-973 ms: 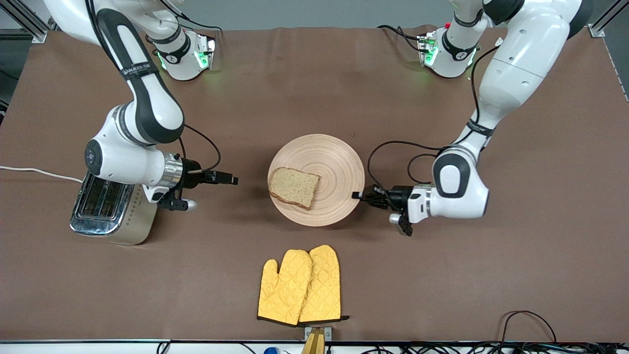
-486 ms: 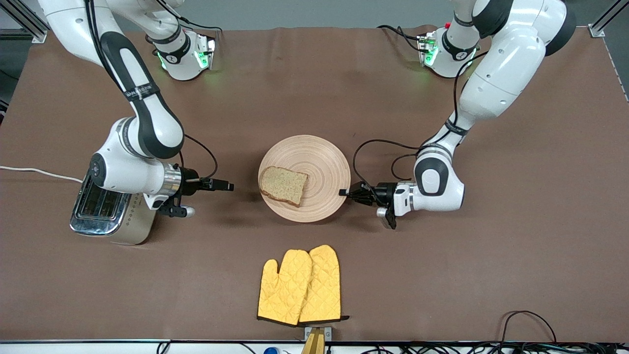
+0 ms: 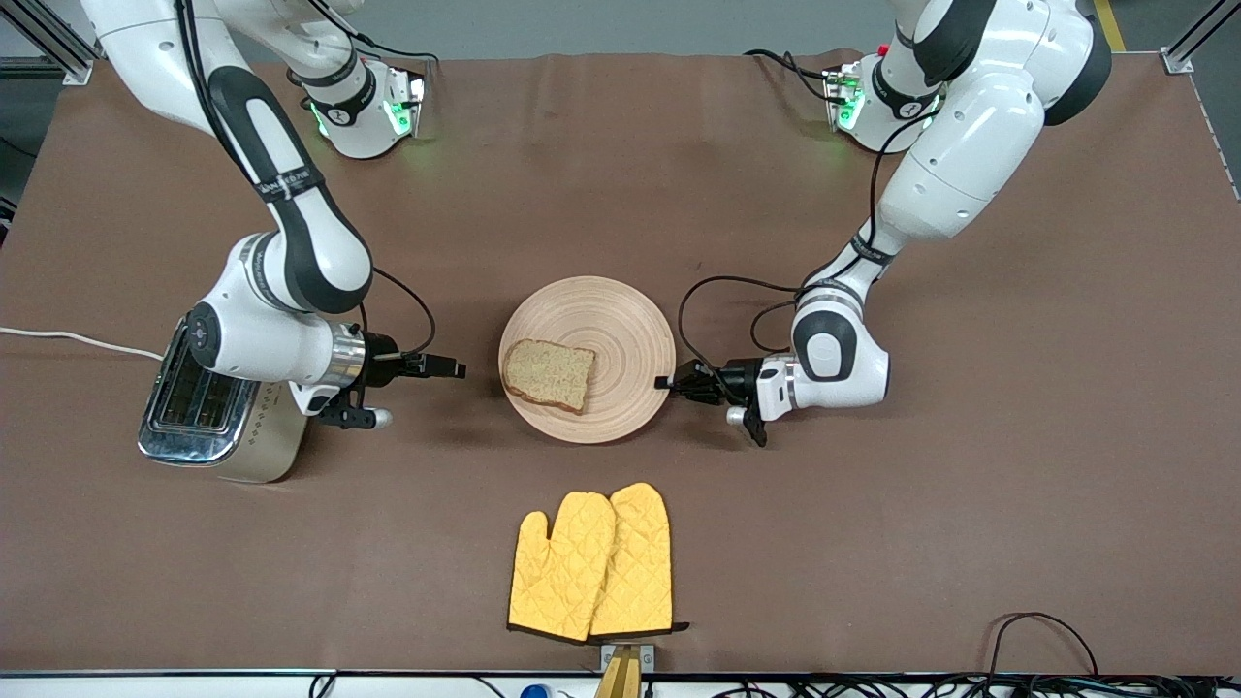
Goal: Move plate and put bread in toaster
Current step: 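Retract the left gripper while the right gripper grasps the bread slice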
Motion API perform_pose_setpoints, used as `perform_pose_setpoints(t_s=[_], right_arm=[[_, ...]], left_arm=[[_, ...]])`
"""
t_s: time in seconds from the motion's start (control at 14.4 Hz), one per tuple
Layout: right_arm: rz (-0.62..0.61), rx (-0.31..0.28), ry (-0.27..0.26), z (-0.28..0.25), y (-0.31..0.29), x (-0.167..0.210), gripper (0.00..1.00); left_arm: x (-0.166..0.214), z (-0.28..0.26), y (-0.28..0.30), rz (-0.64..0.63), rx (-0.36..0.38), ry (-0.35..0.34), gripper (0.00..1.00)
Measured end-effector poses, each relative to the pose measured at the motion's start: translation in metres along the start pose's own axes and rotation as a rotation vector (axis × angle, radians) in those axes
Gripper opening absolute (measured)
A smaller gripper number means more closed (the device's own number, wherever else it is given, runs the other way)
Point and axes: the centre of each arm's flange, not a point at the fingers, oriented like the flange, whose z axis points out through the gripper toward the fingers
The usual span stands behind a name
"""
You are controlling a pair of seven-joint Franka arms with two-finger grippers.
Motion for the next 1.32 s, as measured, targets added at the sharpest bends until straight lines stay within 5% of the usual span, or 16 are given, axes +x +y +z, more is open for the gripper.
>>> perform_pose_setpoints(t_s=[0.14,0.42,0.76,1.11,1.32], right_arm=[[-0.035,-0.041,0.006,0.009,-0.011,-0.005,1.0],[-0.023,-0.238,0.058,0.031,-0.049,-0.021,1.0],[0.005,-0.256,0.116,0.063,-0.078,-0.031,1.0],[0.036,-0.252,0.132,0.099,-0.089,-0.033,0.94],[0.037,-0.247,0.137,0.1,-0.096,-0.034,0.81]], left_arm=[[0.001,0.001,0.0,-0.005,-0.004,0.005,0.15],[0.013,-0.002,0.009,-0.07,-0.025,0.043,0.53],[0.061,-0.048,0.065,-0.207,0.032,0.06,0.99],[0.104,-0.178,0.107,-0.195,0.283,0.11,1.0],[0.113,-0.258,0.1,-0.146,0.474,0.131,1.0]])
